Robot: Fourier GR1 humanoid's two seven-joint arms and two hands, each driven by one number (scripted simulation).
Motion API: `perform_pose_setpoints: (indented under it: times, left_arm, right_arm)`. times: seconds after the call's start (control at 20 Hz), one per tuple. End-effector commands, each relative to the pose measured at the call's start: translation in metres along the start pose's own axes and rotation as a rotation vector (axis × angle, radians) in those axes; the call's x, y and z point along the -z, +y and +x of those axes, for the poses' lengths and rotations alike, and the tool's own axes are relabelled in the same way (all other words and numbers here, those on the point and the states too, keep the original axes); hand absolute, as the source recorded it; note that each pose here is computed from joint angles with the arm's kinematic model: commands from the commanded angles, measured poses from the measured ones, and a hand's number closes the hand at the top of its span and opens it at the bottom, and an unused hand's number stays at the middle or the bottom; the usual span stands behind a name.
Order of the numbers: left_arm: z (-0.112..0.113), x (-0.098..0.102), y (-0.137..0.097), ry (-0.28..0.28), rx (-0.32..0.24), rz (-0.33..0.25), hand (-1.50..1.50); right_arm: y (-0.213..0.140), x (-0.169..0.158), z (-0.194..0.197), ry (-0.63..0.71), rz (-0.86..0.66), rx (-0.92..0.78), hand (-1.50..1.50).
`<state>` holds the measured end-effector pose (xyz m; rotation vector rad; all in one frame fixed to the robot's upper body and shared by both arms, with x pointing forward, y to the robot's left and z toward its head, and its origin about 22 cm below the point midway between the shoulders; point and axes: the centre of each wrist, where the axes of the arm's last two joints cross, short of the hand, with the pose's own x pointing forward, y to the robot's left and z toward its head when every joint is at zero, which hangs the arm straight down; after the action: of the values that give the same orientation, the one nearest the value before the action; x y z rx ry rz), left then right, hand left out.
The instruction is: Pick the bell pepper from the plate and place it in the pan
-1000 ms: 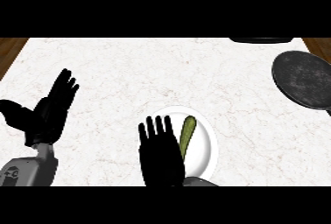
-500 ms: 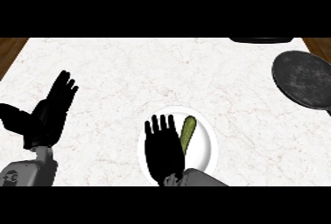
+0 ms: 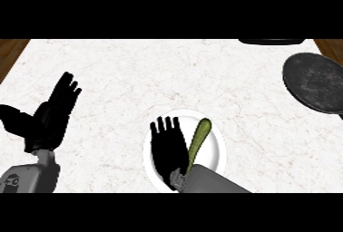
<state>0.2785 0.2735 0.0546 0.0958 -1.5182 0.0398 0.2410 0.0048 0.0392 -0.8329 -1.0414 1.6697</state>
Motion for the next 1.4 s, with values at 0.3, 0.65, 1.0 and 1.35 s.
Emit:
perform_pose_setpoints:
  times: [0.3,0.65,1.0,1.35]
  left_arm:
    - [0.01,-0.004,-0.006,-0.005,0.001,-0.016,0.0]
    - [0.002,0.019,0.012,-0.006,0.013,0.009,0.0]
    - [0.015,-0.003,0.016,0.008,0.0,0.021,0.0]
    - [0.009,-0.004,0.008,0.003,0.015,0.032,0.0]
  right_arm:
    - [0.028,0.024,0.0,-0.119,-0.058,-0.029,1.5]
    - [0.009,0.027,-0.005,-0.127,-0.089,0.047,1.5]
    - [0.017,0.008,-0.151,-0.03,-0.05,0.212,1.5]
    - [-0.051,-0.043,-0.218,0.013,-0.39,0.106,1.5]
